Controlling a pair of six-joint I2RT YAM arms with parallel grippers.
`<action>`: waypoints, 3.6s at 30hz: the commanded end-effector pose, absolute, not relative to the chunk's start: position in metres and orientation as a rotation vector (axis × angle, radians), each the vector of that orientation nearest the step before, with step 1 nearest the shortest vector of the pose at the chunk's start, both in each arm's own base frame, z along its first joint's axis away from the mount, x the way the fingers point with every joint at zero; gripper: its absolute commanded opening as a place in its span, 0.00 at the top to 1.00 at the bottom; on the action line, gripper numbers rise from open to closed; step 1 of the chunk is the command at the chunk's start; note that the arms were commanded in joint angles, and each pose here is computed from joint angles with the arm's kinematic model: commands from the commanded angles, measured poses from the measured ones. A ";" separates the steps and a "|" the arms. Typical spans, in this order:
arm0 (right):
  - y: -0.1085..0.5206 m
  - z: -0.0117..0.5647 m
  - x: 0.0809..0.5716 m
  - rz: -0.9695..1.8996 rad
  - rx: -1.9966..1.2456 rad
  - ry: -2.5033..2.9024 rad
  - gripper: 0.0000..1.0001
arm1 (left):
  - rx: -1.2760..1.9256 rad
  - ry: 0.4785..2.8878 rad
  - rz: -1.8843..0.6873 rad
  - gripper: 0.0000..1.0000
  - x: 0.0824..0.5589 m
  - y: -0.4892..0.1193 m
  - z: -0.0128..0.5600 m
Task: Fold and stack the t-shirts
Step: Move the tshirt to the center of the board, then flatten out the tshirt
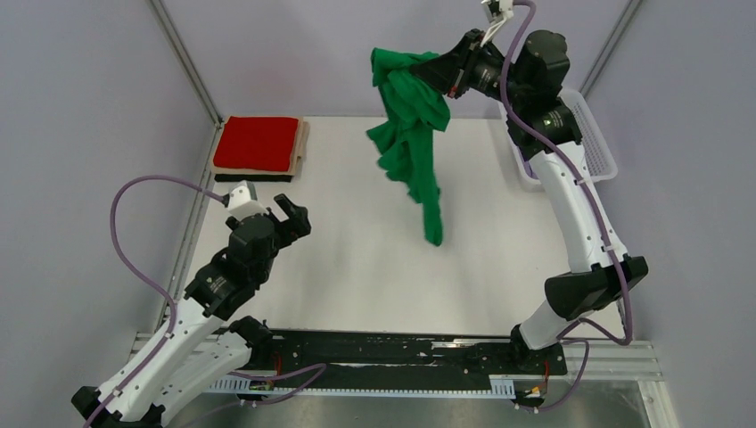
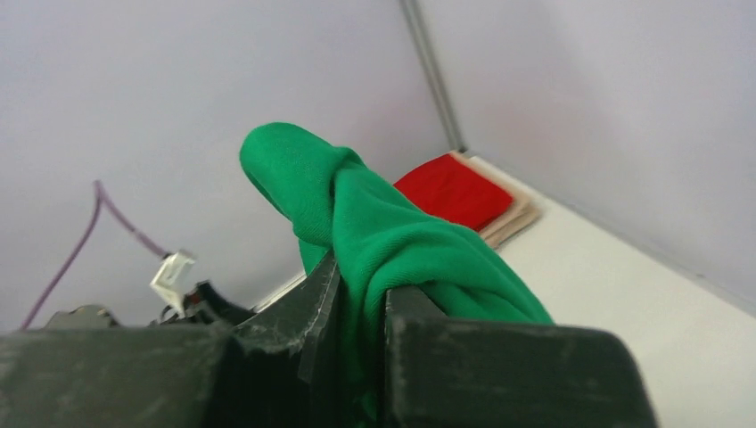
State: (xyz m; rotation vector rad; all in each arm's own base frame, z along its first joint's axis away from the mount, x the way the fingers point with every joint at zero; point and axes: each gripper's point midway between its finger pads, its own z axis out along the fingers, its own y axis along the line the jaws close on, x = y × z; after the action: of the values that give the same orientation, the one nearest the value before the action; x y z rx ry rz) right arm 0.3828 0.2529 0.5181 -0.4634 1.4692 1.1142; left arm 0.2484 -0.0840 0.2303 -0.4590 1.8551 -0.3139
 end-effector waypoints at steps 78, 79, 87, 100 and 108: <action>0.117 0.122 0.276 0.278 0.308 2.249 0.13 | -0.150 2.293 -0.321 1.00 0.335 -0.175 0.129; 0.129 0.116 0.272 0.268 0.261 2.273 0.15 | -0.158 2.284 -0.300 1.00 0.330 -0.168 0.134; 0.190 0.074 0.246 0.176 0.089 2.396 0.30 | -0.198 2.233 -0.254 1.00 0.312 -0.145 0.151; 0.173 0.032 0.266 -0.140 0.238 2.389 0.56 | -0.217 2.224 -0.203 1.00 0.306 -0.133 0.153; 0.161 0.117 0.282 0.016 0.295 2.204 1.00 | -0.238 2.116 -0.145 1.00 0.310 -0.116 0.193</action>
State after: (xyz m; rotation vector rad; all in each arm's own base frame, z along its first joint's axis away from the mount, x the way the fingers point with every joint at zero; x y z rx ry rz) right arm 0.2600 0.1649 0.0401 0.2297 2.3996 -0.1133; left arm 0.3021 -0.1302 0.1474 -0.2160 2.2522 -0.1814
